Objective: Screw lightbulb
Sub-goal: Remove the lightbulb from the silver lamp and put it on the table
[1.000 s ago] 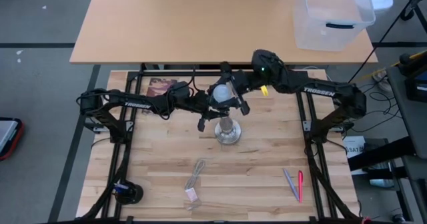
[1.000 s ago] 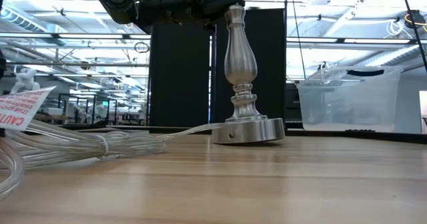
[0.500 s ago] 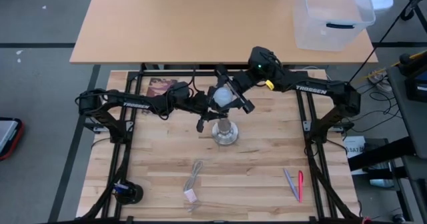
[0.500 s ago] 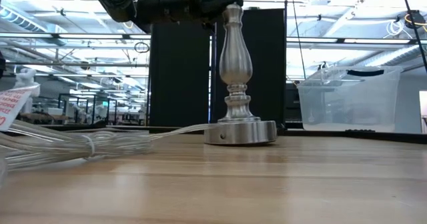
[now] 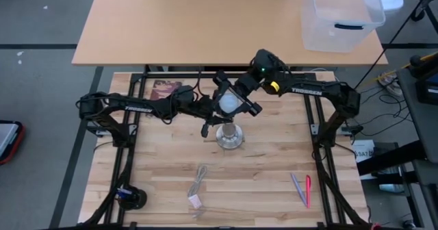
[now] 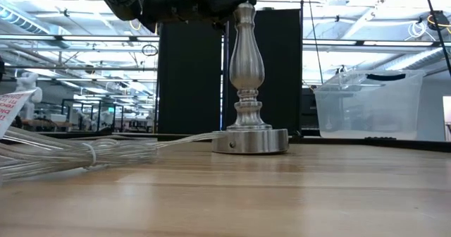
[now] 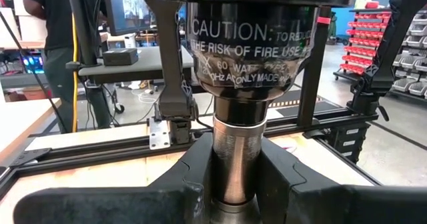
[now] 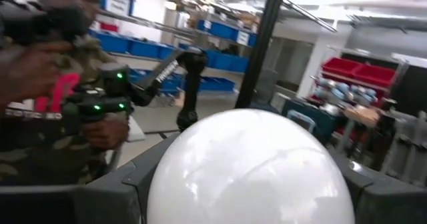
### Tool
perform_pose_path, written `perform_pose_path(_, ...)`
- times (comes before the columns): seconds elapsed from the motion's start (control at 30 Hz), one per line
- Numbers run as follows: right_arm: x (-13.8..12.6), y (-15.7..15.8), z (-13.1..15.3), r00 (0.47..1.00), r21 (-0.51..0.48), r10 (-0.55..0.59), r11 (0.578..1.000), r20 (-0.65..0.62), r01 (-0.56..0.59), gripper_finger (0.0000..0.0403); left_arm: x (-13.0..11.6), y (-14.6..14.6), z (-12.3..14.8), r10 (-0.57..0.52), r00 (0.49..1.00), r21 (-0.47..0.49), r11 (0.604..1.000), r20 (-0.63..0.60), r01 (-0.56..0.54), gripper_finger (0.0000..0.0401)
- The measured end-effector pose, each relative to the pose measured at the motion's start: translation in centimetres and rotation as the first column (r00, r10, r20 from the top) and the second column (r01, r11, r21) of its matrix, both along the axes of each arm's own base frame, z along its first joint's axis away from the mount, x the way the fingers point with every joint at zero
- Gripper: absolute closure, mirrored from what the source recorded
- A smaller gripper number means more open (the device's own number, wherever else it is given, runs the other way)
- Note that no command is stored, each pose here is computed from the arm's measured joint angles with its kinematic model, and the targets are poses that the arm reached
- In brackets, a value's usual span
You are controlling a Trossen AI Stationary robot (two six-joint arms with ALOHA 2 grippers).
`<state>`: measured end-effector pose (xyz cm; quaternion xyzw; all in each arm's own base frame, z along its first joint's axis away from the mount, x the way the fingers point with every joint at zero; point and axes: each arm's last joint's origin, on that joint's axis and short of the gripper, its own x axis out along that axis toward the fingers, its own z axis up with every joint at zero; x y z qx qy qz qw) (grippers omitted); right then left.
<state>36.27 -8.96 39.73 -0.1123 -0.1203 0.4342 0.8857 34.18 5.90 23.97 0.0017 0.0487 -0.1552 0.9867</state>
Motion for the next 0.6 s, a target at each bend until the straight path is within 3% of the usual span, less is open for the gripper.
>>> perform_pose_path(0.6, 0.1, 0.5, 1.1, 0.994, 0.135, -0.103, 0.985, -0.022, 0.105, 0.0105, 0.0, 0.0, 0.0, 0.009, 1.000, -0.007, 1.000, -0.004, -0.009, 0.0326)
